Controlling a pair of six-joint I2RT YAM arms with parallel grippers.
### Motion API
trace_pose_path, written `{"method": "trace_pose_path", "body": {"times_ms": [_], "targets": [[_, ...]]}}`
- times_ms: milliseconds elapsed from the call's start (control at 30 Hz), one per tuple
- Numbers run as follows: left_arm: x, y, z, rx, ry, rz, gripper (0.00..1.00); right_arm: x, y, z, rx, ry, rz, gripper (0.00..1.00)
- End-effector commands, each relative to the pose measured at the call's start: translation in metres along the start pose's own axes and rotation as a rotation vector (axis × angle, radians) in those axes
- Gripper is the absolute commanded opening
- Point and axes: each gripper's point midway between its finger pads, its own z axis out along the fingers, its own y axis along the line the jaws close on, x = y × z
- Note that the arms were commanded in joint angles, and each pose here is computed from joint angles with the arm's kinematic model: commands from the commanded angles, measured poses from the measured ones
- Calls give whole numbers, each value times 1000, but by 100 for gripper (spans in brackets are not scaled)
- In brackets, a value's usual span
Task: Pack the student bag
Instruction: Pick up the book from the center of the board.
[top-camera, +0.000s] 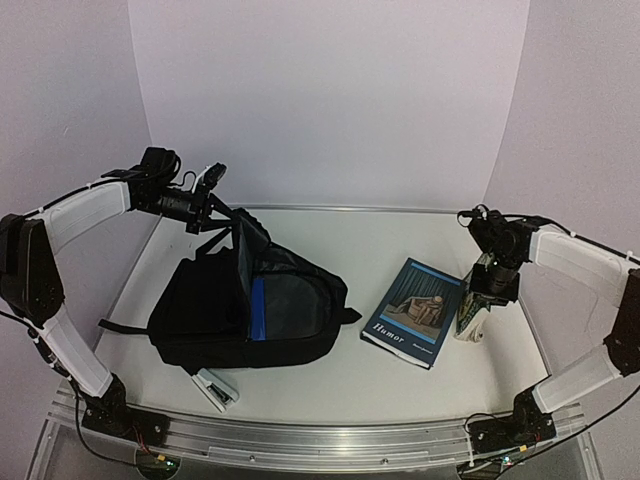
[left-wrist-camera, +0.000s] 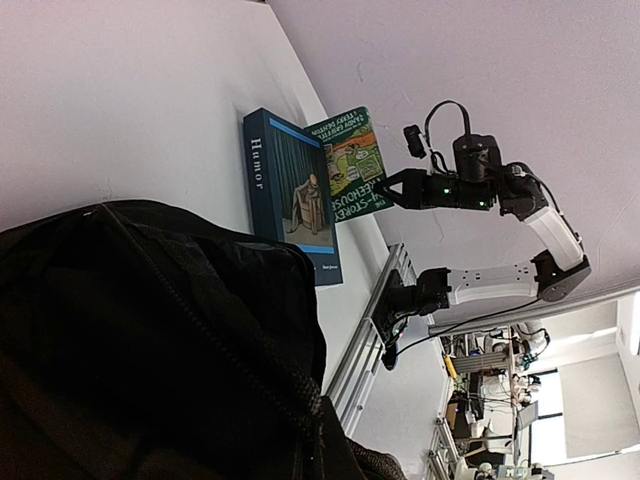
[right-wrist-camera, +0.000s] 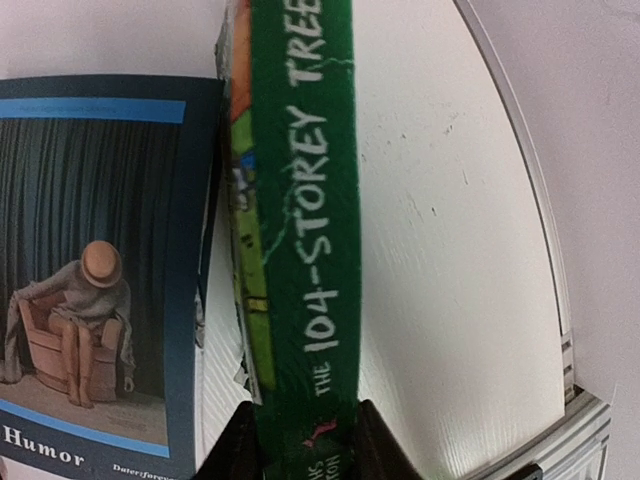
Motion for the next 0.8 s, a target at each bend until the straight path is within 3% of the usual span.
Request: {"method": "trace_pose_path", "body": {"times_ms": [0, 167, 533, 600, 767], "targets": [[-10, -27, -11, 49, -43, 100, 0, -4, 6, 11, -9, -21, 26, 35], [-10, -27, -11, 49, -43, 98, 0, -8, 9, 15, -15, -24, 40, 48], [-10, -30, -12, 49, -44, 107, 0, -18, 10, 35, 6, -33, 73, 49], [-10, -31, -13, 50, -45, 110, 0, -21, 10, 35, 7, -41, 82, 42], [-10, -35, -14, 62, -43, 118, 0, -54, 3, -4, 7, -158, 122, 6]]}}
